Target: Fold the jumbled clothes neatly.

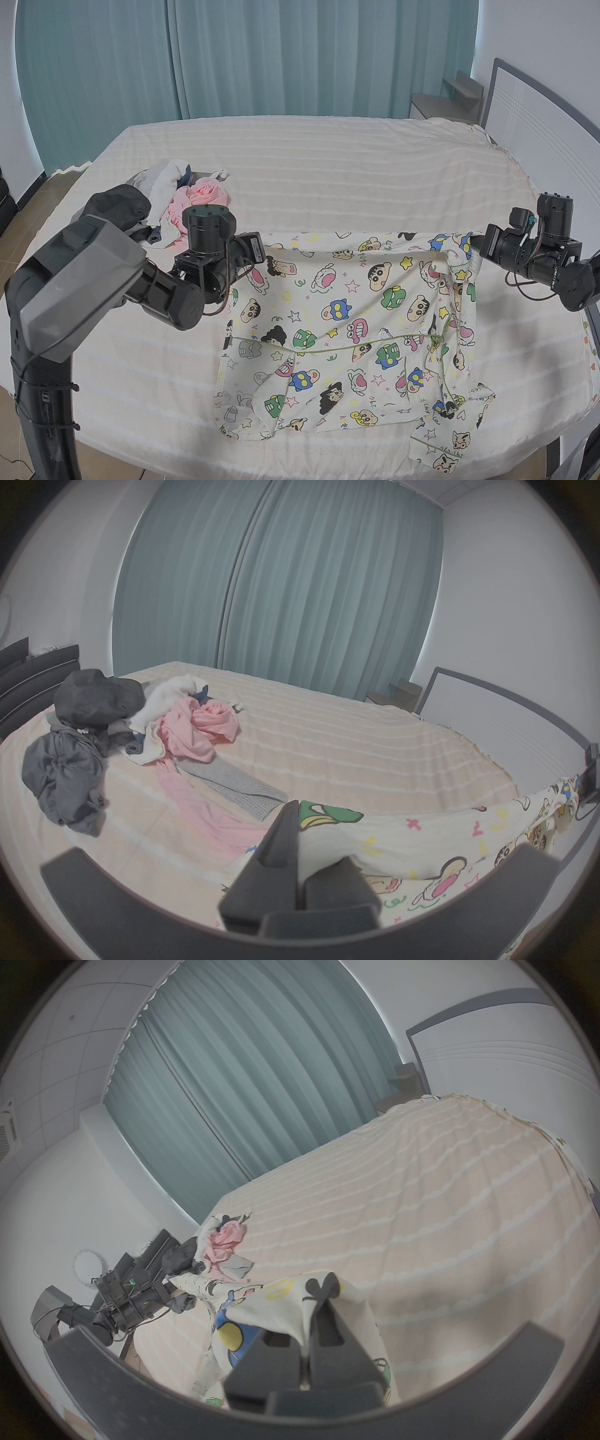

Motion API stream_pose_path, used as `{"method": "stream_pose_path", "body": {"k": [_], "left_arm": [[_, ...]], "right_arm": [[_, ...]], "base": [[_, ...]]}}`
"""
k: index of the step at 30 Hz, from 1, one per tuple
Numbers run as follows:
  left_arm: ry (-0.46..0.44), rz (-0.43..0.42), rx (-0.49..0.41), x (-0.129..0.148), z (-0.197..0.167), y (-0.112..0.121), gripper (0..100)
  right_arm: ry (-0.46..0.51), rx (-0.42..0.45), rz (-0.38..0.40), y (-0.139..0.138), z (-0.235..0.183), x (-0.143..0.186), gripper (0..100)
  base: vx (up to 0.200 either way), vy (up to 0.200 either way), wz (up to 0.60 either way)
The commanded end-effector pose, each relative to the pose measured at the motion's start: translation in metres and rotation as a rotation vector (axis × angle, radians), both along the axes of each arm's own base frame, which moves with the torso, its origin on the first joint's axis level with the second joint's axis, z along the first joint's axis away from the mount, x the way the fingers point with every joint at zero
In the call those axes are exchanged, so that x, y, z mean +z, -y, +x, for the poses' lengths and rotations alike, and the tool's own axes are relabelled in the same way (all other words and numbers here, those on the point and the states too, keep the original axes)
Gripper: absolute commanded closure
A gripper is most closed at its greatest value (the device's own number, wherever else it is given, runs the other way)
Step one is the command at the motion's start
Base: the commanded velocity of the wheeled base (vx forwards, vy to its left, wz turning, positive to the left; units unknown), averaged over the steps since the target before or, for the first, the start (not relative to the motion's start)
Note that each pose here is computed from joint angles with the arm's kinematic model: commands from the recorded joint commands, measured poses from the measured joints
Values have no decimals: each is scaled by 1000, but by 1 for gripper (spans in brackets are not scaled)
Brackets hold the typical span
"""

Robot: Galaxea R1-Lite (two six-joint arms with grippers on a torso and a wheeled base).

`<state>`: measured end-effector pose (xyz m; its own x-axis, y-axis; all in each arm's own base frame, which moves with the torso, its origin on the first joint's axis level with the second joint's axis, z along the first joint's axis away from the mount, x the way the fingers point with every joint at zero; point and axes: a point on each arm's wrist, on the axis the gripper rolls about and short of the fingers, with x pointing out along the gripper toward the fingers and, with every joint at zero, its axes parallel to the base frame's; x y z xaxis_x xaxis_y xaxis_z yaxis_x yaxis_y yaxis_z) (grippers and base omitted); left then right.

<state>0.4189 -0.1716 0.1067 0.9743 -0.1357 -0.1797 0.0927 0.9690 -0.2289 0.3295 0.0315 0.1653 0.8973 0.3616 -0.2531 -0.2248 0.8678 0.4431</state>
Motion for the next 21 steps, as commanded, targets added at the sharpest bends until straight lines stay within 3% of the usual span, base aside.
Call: {"method": "stream_pose_path", "body": {"k": [1, 10, 11, 13, 14, 21], "left_arm": [[-32, 24, 23, -40, 21, 14, 100], [64, 6, 95, -59, 63, 32, 100], [70, 4, 93, -59, 65, 34, 0], [77, 2, 95, -60, 71, 38, 0], [77, 3, 98, -60, 74, 39, 0], [63, 20, 133, -90, 92, 44, 0]], "right_arm": [[-65, -42, -24, 8, 27, -30, 100], [-84, -107, -50, 7, 69, -56, 100], [-82, -113, -51, 8, 72, -58, 100], [-85, -127, -55, 10, 83, -66, 100], [-86, -133, -57, 12, 87, -69, 0], [-106, -124, -89, 11, 105, -94, 0]], "base": [[0, 0, 0], [0, 0, 0], [0, 0, 0], [0, 0, 0], [0, 0, 0], [0, 0, 0]]}}
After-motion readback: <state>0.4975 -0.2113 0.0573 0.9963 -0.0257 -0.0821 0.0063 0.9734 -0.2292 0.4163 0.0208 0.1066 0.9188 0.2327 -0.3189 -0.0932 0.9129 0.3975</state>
